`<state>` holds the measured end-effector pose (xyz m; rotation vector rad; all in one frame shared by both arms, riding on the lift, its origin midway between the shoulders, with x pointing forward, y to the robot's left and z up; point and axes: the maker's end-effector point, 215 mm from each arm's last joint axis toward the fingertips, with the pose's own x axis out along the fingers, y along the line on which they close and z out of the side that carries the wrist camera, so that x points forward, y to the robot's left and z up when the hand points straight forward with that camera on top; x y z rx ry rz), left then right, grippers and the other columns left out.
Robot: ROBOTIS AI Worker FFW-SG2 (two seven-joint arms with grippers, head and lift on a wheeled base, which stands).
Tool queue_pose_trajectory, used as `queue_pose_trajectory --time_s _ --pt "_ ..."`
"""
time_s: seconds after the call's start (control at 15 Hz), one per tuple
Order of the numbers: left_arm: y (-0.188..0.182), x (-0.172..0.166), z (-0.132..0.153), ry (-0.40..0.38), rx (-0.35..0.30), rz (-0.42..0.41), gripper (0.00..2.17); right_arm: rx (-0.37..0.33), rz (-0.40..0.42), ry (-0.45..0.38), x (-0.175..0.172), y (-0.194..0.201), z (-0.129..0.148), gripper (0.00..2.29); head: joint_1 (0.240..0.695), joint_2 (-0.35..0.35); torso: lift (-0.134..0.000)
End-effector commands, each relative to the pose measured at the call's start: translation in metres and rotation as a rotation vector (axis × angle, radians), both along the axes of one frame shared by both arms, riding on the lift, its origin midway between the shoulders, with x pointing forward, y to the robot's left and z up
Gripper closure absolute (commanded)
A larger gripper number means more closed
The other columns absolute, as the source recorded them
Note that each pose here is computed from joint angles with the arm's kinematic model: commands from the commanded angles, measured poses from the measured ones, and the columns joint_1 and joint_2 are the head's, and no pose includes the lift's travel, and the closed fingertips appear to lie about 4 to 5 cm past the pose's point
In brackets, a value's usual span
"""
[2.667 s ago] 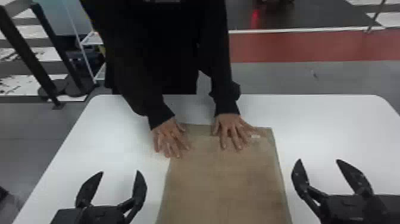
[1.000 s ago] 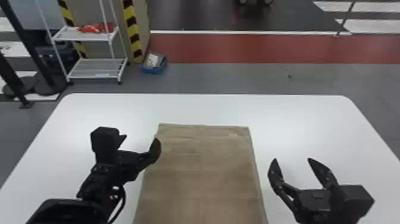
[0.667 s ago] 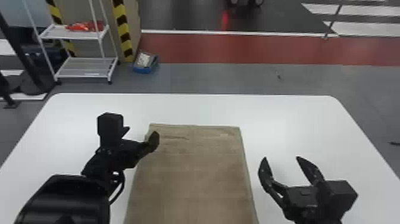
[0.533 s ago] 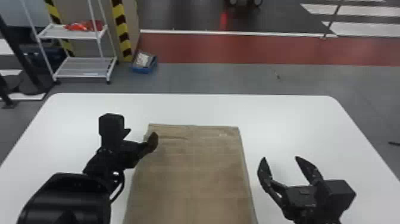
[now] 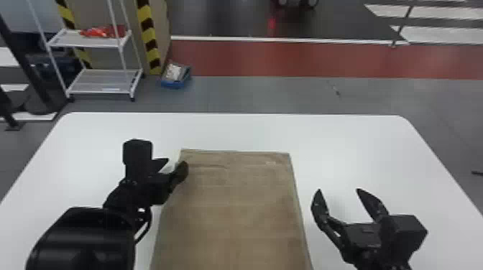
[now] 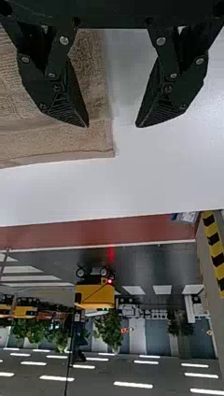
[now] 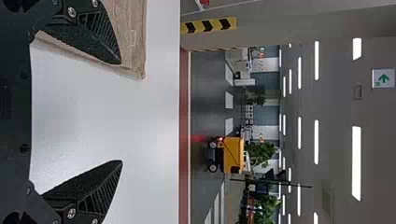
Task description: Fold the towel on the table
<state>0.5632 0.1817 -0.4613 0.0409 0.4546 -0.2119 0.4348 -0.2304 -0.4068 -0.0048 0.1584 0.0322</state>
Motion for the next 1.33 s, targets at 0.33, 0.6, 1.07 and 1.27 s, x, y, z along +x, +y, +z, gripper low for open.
queue_pose_trajectory --time_s 0.33,0.6,1.07,1.27 --pt "-0.002 -0.006 -0.004 0.009 -0.01 -0.005 1.19 -0.001 -0.002 0.005 0.001 -0.001 -0.003 0.13 0.695 -0.056 -0.119" --pt "-0.011 -0.02 0.022 -0.044 -0.014 -0.021 1.59 0.0 -0.004 0.007 0.002 -0.002 -0.006 0.13 0.695 -0.06 -0.119" --pt "-0.098 -0.124 0.13 -0.164 -0.16 -0.186 1.59 -0.004 -0.026 0.009 0.005 -0.017 -0.008 0.13 0.695 -0.119 -0.119" --pt "-0.139 -0.175 0.184 -0.28 -0.251 -0.236 1.59 -0.008 -0.068 0.012 0.006 -0.044 -0.009 0.13 0.695 -0.224 -0.119"
